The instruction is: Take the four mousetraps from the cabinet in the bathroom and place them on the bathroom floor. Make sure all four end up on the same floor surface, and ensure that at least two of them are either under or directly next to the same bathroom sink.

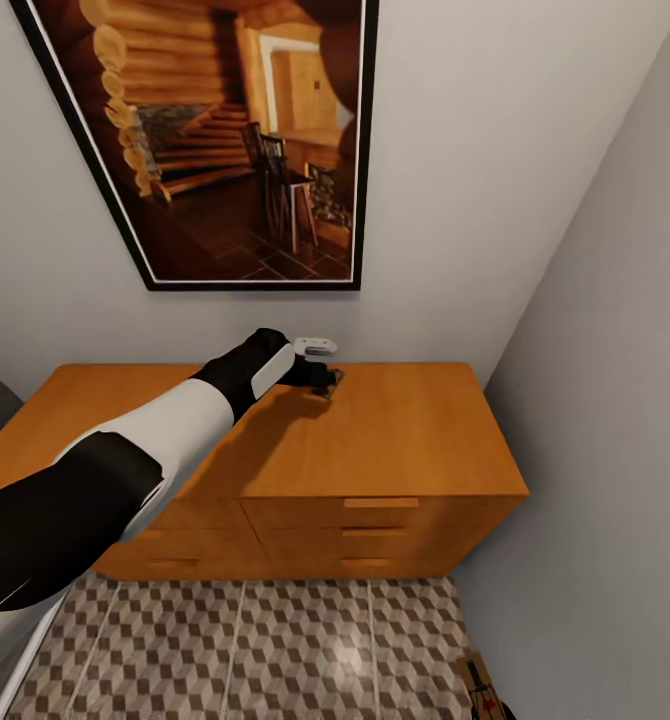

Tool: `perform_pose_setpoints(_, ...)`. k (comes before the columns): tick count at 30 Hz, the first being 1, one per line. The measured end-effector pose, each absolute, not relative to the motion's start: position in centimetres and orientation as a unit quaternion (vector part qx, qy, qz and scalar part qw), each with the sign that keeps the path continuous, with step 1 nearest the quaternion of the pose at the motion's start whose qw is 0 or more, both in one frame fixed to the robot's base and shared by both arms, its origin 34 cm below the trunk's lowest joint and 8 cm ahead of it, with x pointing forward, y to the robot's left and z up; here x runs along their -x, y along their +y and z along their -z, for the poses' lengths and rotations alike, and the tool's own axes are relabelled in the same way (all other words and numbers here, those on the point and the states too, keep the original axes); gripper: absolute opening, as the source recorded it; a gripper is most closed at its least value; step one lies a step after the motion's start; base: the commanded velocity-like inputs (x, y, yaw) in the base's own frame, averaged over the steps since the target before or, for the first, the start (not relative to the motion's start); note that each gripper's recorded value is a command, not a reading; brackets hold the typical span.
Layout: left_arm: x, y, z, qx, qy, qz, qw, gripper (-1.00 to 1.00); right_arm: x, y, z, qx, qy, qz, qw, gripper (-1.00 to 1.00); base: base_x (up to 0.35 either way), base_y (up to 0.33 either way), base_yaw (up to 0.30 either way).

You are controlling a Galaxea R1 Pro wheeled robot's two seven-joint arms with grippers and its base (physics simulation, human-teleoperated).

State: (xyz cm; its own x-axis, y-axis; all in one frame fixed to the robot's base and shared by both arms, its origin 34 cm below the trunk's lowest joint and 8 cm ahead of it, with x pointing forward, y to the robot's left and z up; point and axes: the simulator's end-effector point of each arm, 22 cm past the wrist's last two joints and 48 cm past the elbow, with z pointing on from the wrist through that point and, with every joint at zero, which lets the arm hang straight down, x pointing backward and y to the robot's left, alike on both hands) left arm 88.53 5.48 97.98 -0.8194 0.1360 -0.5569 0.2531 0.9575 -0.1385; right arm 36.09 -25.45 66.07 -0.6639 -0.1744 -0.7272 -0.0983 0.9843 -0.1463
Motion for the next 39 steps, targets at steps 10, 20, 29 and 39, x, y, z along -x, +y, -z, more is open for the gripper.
perform_pose_setpoints(10,-88.5,5.5,-96.7,-0.102,0.950,0.104,0.275,1.00,-35.5,-25.5,-65.7,0.075,0.914,0.047,0.396,-1.00,0.102,0.000,0.000)
perform_pose_setpoints(20,-88.4,5.5,-95.4,-0.101,0.953,0.105,0.267,1.00,-34.9,-25.4,-65.3,0.076,0.917,0.046,0.388,-1.00,0.030,0.000,0.000)
perform_pose_setpoints(29,-88.4,5.5,-94.3,-0.101,0.954,0.104,0.261,1.00,-34.4,-25.4,-64.9,0.076,0.920,0.045,0.381,-1.00,0.001,0.000,0.000)
perform_pose_setpoints(39,-88.4,6.1,-92.9,-0.132,0.954,0.072,0.260,1.00,-33.8,-25.4,-64.5,0.076,0.923,0.045,0.374,-1.00,0.000,0.000,0.000)
